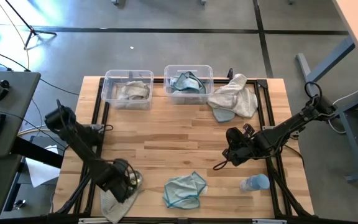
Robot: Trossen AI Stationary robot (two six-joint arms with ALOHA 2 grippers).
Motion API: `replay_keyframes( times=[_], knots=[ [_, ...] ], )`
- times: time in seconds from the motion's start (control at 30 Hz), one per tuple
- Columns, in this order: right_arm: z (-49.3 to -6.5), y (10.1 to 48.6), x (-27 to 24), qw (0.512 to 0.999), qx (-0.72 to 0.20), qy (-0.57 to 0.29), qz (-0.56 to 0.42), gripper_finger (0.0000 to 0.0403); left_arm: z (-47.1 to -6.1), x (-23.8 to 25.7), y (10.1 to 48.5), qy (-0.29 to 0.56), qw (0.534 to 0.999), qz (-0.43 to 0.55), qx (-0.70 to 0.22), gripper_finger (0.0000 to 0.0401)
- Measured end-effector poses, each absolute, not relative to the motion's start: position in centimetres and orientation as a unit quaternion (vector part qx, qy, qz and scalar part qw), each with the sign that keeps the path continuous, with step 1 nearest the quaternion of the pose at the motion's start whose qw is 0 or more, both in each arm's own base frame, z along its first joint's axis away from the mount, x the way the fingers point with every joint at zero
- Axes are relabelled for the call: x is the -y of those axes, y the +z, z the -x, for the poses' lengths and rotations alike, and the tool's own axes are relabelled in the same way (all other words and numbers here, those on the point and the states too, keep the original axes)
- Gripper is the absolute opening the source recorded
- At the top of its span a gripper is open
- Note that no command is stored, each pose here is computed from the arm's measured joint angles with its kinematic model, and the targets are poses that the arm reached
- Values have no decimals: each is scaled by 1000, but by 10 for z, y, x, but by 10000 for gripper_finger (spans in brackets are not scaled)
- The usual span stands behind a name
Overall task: Sort microfiber towel by color & place in baskets
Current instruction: Put the bottom gray towel into the left transparent bin
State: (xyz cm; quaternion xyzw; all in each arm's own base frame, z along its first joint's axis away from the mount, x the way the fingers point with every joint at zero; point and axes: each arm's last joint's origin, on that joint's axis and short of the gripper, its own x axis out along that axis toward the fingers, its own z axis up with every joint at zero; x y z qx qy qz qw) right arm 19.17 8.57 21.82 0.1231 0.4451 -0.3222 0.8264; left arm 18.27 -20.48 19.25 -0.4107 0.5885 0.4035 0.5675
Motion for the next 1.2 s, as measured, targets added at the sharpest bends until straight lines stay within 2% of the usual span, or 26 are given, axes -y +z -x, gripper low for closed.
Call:
replay_keyframes(
  times=[0.43,0.57,0.7,0.77,0.97,1.2],
  knots=[
    [-193,218,-86,828,-442,-321,-127,0,-194,229,130,419,571,349,-614,125],
    [-193,219,-87,830,-439,-319,-130,0,-200,232,131,419,564,366,-610,83],
    [-194,219,-87,831,-437,-318,-132,0,-204,231,150,427,579,361,-593,13],
    [-195,219,-87,832,-434,-317,-135,0,-204,228,167,431,600,355,-572,12],
    [-198,220,-89,839,-422,-312,-146,0,-199,216,221,431,623,357,-546,4],
    [-198,220,-89,839,-421,-312,-147,0,-194,183,286,447,672,326,-493,1]
  ],
)
